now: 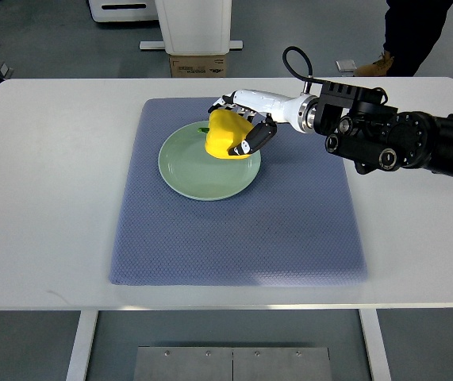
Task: Place yellow pepper on plate with right hand
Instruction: 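Carry the pepper with the right hand over the green plate, then lower the pepper onto the plate and open the right hand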
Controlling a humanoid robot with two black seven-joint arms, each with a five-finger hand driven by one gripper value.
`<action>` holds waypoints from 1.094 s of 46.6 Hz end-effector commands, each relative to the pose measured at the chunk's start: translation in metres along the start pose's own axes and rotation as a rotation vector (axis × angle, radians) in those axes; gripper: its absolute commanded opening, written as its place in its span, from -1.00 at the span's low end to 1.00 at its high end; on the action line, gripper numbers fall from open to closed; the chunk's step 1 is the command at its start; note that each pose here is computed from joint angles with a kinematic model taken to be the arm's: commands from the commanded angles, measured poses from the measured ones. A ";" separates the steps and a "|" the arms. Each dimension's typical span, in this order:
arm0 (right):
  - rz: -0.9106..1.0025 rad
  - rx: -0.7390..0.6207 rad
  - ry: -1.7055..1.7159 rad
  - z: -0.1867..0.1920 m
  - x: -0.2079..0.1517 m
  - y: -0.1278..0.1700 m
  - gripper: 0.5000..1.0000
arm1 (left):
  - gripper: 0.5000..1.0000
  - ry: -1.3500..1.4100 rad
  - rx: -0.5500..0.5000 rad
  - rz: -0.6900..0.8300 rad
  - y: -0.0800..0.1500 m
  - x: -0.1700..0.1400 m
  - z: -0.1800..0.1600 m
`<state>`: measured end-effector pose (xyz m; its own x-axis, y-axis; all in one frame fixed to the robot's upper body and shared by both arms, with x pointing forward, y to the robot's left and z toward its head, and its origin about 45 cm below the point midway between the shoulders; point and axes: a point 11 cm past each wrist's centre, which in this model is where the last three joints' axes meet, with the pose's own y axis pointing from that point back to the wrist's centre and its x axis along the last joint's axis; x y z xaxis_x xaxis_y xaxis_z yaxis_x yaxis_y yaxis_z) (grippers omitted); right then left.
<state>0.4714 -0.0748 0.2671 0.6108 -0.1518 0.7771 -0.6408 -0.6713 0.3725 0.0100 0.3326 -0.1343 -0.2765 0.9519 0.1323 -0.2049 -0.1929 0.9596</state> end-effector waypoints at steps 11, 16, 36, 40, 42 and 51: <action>-0.021 0.012 -0.051 -0.007 -0.020 -0.010 -1.00 | 1.00 0.000 0.000 0.000 0.000 0.000 0.000; -0.022 0.011 -0.056 -0.006 -0.021 -0.010 -1.00 | 1.00 0.000 0.000 0.000 0.000 0.000 0.000; -0.028 0.004 -0.078 -0.002 -0.028 -0.010 1.00 | 1.00 0.000 0.000 0.000 0.000 0.000 0.000; -0.022 0.005 -0.079 -0.002 -0.027 -0.010 1.00 | 1.00 0.000 0.000 0.000 0.000 0.000 0.000; -0.016 0.009 -0.091 -0.004 -0.025 -0.011 1.00 | 1.00 0.000 0.000 0.000 0.000 0.000 0.000; 0.059 0.041 -0.222 -0.011 -0.010 -0.013 1.00 | 1.00 0.000 0.000 0.000 0.000 0.000 0.000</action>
<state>0.4660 -0.0552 0.2584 0.6585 -0.2923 0.6935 -0.6481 -0.6886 0.3251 0.0099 0.3326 -0.1343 -0.2765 0.9518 0.1323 -0.2048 -0.1929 0.9596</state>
